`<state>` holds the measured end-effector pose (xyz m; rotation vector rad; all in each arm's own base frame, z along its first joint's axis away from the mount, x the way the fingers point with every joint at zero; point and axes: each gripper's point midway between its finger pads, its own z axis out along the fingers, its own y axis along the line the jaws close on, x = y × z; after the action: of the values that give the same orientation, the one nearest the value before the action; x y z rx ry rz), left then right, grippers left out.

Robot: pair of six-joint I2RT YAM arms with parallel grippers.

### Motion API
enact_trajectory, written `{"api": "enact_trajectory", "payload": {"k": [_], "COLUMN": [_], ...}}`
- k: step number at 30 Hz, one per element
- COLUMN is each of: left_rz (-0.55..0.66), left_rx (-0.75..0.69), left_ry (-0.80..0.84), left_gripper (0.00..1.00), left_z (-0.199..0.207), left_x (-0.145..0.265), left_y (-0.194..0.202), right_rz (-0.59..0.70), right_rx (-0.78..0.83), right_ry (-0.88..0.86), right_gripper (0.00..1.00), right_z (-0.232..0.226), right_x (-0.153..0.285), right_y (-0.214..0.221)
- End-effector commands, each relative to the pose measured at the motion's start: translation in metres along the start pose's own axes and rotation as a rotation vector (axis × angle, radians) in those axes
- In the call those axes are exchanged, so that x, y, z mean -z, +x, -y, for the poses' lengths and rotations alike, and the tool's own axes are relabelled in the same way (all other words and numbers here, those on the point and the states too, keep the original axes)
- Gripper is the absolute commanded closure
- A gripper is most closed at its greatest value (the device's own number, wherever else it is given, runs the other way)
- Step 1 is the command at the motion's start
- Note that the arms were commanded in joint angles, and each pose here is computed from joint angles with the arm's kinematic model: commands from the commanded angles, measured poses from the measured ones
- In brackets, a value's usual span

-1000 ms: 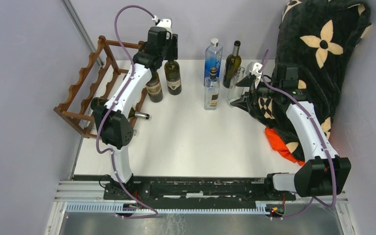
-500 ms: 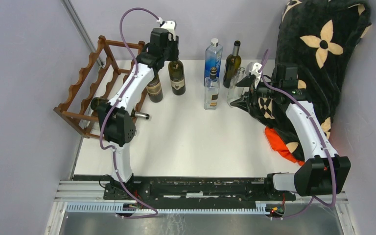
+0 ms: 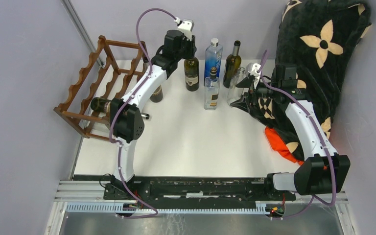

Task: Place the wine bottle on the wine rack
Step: Move the wine bottle to the center of the board.

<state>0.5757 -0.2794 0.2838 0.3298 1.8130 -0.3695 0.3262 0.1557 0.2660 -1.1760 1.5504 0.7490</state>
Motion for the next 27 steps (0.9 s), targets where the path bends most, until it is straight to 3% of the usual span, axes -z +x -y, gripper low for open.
{"api": "enact_trajectory", "payload": {"k": [1,3,7,14,20,27], "left_rz": [0.111,0.115,0.113,0.152,0.22,0.308], "left_rx": [-0.025,-0.017,-0.01,0.001,0.029,0.045], "left_ry": [0.056,0.068,0.077,0.049,0.052,0.065], "left_gripper": [0.78,0.74,0.54,0.29,0.25,0.19], "left_z": [0.017,0.02,0.024,0.021,0.024,0.027], "left_x": [-0.001,-0.002,-0.001,0.013,0.043,0.118], "left_y": [-0.036,-0.036,-0.035,-0.056,-0.095,-0.143], "right_rz": [0.016,0.018,0.022,0.032,0.04,0.054], "right_rx": [0.058,0.06,0.057,0.054,0.058,0.079], "right_ry": [0.014,0.013,0.011,0.007,0.008,0.012], "right_gripper": [0.02,0.02,0.02,0.02,0.02,0.02], "right_z": [0.006,0.007,0.008,0.008,0.007,0.003], "right_x": [0.004,0.004,0.003,0.003,0.004,0.008], "right_y": [-0.016,-0.017,-0.019,-0.021,-0.026,-0.033]}}
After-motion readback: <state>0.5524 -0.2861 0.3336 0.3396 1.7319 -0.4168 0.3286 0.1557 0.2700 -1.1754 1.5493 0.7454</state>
